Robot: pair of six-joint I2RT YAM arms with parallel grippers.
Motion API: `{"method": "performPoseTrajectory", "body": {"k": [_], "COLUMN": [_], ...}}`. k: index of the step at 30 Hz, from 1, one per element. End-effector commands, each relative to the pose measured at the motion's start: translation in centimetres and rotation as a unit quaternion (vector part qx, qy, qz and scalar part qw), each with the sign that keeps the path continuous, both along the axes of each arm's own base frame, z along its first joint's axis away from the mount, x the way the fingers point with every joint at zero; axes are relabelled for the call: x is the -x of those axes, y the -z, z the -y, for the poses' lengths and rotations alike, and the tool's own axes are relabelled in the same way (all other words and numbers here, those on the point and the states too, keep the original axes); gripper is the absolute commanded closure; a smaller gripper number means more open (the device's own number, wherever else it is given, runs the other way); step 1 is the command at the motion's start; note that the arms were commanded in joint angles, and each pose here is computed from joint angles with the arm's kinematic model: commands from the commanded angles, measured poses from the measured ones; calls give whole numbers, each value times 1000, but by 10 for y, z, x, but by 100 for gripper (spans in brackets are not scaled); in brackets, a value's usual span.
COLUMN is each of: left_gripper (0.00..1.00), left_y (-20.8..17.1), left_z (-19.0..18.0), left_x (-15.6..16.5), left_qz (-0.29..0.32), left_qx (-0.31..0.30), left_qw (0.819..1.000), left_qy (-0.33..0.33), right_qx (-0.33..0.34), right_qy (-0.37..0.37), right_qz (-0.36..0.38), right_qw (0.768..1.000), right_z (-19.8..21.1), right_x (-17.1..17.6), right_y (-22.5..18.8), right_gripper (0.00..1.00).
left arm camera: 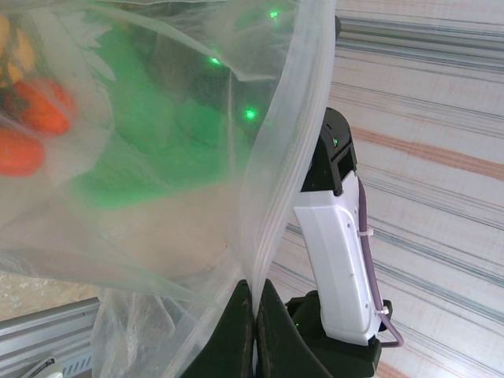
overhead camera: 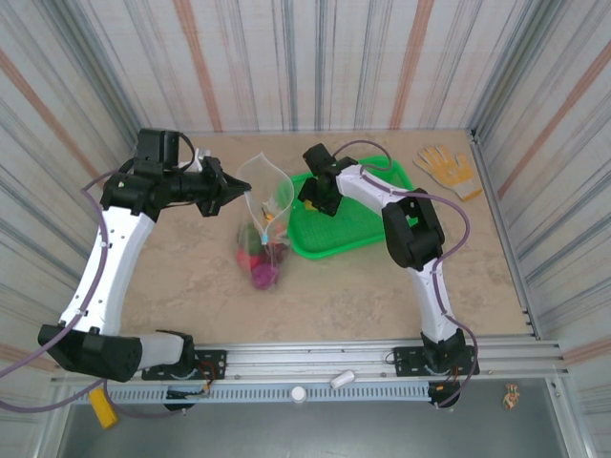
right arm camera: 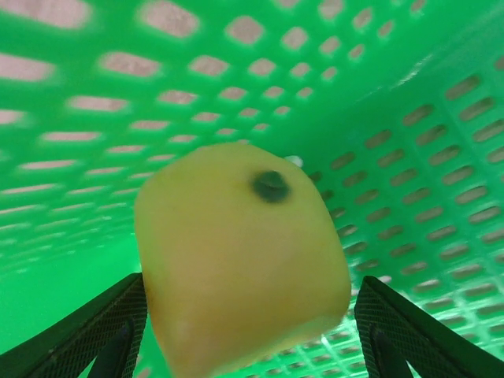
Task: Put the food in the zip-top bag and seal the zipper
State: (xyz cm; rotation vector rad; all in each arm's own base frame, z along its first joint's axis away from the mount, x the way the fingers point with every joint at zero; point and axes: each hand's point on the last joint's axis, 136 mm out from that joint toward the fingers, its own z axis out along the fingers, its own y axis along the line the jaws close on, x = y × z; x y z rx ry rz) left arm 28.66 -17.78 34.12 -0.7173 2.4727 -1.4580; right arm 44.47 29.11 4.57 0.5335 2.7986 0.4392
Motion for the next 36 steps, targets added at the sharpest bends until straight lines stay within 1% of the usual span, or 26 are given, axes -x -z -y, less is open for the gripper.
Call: {"method": "performPoseTrajectory", "body": {"k": [1,5,9,13,16,21,24,25,27,31,36], "left_gripper": [100,100,100,100,100,100,100,100,100,100,100], "left_y": [-12,-12,-13,-12,-11,-11,-11,-11,-12,-13,-11], "left_z": [-3,-3,-3,-3,-3,-4,-3,-3,-3,-3,-2], "left_x": [5,5,5,7,7,8,8,8,9,9,10], "left_qz": [26,26,28,27,27,28,27,28,26,29,27], "left_qx": [0,-1,-1,-1,-2,-1,-1,-1,0,0,-1], "left_qw": [1000,1000,1000,1000,1000,1000,1000,1000,1000,1000,1000], "left_qy": [3,3,3,3,3,3,3,3,3,4,5], "right_qx": [55,70,68,74,64,35,27,22,23,21,20], "right_qy": [-13,-20,-45,-61,-67,-87,-98,-103,-109,-127,-128], "right_qz": [-18,0,17,34,35,29,24,25,29,65,137], "right_qw": [998,997,997,995,995,995,995,994,993,989,982], "right_z": [23,33,35,43,45,37,32,30,30,32,45], "right_x": [5,3,-3,-11,-16,-18,-15,-15,-14,-13,-7], "right_y": [15,6,-5,-17,-20,-18,-16,-17,-22,-47,-97], "right_gripper": [29,33,37,35,35,45,55,61,66,66,67]}}
